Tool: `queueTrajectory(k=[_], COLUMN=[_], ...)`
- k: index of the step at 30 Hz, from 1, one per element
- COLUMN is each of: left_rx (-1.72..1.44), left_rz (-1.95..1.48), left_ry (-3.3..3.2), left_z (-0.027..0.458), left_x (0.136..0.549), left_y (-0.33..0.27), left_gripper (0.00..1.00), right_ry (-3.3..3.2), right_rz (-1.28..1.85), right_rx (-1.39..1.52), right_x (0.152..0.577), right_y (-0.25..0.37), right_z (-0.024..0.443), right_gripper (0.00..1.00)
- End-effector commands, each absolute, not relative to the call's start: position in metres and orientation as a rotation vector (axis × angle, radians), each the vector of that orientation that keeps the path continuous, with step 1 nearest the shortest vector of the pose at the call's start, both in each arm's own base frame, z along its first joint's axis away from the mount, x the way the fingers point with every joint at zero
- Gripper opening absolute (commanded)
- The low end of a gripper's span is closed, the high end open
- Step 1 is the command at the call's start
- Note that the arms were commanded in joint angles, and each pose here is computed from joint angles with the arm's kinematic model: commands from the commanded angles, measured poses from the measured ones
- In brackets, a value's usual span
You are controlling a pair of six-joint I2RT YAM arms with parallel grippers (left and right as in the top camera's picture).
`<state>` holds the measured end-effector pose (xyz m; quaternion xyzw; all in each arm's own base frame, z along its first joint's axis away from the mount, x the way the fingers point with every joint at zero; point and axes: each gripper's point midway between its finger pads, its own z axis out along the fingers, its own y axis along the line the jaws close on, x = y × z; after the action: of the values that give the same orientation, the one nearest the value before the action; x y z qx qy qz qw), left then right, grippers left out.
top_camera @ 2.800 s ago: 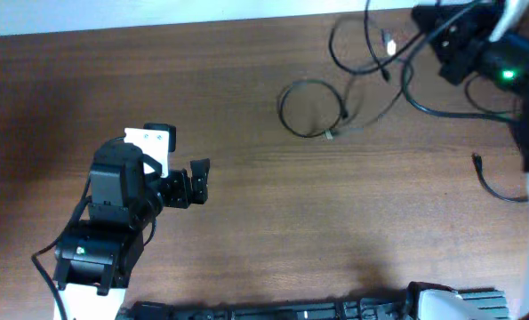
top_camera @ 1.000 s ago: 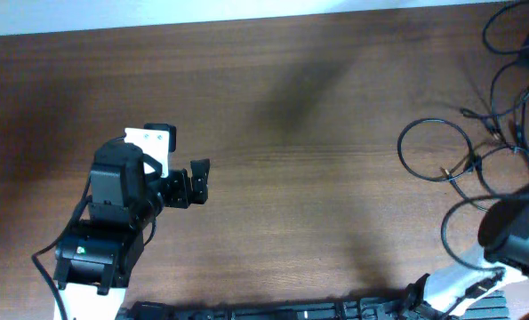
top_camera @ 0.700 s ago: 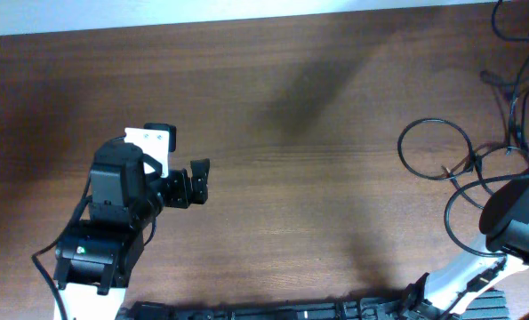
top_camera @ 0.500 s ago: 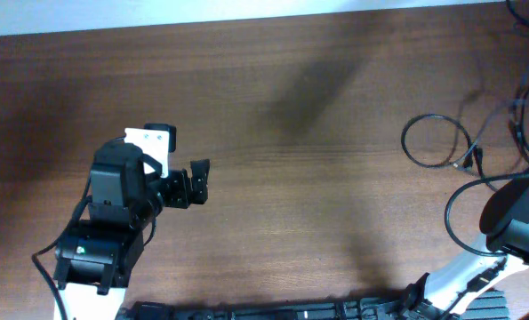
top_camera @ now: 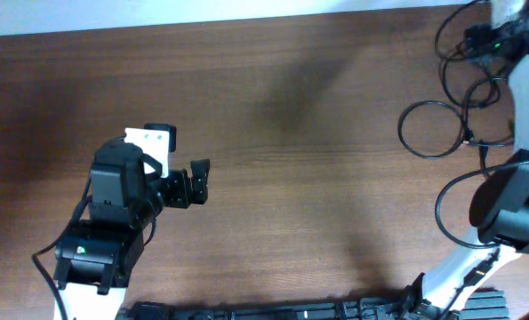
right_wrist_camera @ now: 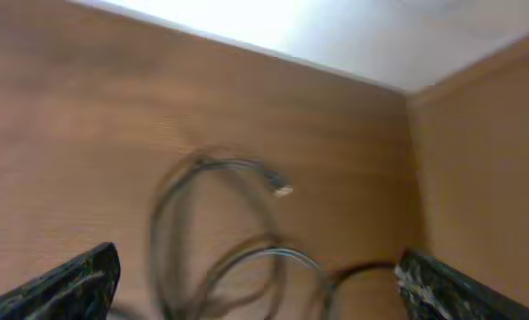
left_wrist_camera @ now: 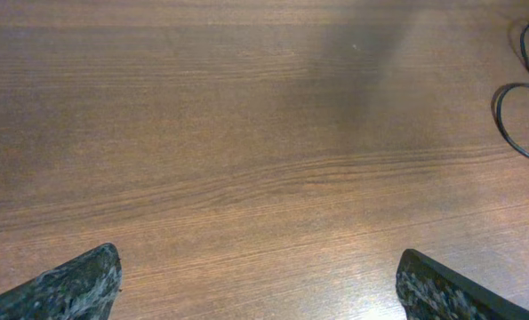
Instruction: Untangle cables
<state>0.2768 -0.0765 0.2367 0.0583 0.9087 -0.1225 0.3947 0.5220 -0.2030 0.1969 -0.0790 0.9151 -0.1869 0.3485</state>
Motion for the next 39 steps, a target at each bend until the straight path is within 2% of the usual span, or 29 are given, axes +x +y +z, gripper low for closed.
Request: queueTrajectory(k=[1,2,4,7,8,10,13,16,18,19,20,21,23,26,31,34,36,39], left_rx=[0.162,0.162,0.162,0.162,0.162,0.162,0.162,0.162,0.162,0.162,0.162,0.162,0.162,0.162,0.162,0.162,0.162,0.162], left_rz=[-0.295,-0.295,-0.295,-0.295,-0.294,-0.294,-0.294,-0.295,-0.294,-0.295,-0.294,-0.295,-0.294,-0.294,-0.294,-0.295,-0.295,-0.295], left_ry=[2.295,2.295,2.294,2.294,2.295,2.294,2.295,2.295,2.294,2.294,2.295,2.294,2.294,2.294,2.294,2.295,2.295,2.295], left_z=[0.239,0.239,0.239,0.239,0.239,0.239,0.239,0.239,0.239,0.239,0.239,0.239,0.239,0.239,0.239,0.239,0.239,0.239], left_x=[0.278,0.278,0.277,0.277,0.278,0.278,0.278,0.278,0.278,0.278,0.278,0.278,0.278,0.278,0.278,0.278,0.278,0.278], left_y=[-0.075,-0.075,-0.075,-0.075,-0.075,-0.075,-0.075,-0.075,-0.075,-0.075,-0.075,-0.075,-0.075,-0.075,-0.075,-0.075,-0.075,-0.075], left_gripper=[0.99,0.99,0.99,0.99,0.99,0.99,0.99,0.99,0.99,0.99,0.99,0.99,0.99,0.99,0.99,0.99,0.99,0.99], right_ry=[2.489,2.547,2.588,2.407,2.392,2.506,2.751,2.934,2.996,3.038,3.079,3.106,3.113,3.104,3.126,3.076,2.978,2.930], right_rz=[-0.408,-0.336,0.106,0.856,0.942,0.912,0.731,0.543,0.432,0.331,0.209,0.135,0.097,0.081,-0.072,-0.367,-0.381,-0.301], right_rx=[-0.278,-0.316,-0.432,-0.469,-0.456,-0.438,-0.443,-0.239,-0.264,-0.203,-0.126,-0.116,-0.140,-0.141,-0.208,-0.168,-0.061,0.142], right_x=[0.511,0.501,0.480,0.450,0.444,0.431,0.405,0.393,0.383,0.379,0.374,0.368,0.362,0.353,0.348,0.360,0.380,0.379], right_y=[-0.168,-0.152,-0.086,0.005,0.013,0.012,-0.001,-0.021,-0.026,-0.033,-0.042,-0.046,-0.044,-0.044,-0.060,-0.098,-0.120,-0.153], right_z=[0.174,0.164,0.149,0.181,0.187,0.172,0.123,0.078,0.054,0.042,0.031,0.022,0.006,-0.017,-0.019,-0.014,-0.011,-0.010], right_gripper=[0.99,0.99,0.99,0.99,0.99,0.99,0.99,0.99,0.80,0.67,0.59,0.55,0.55,0.63,0.71,0.96,0.99,0.99])
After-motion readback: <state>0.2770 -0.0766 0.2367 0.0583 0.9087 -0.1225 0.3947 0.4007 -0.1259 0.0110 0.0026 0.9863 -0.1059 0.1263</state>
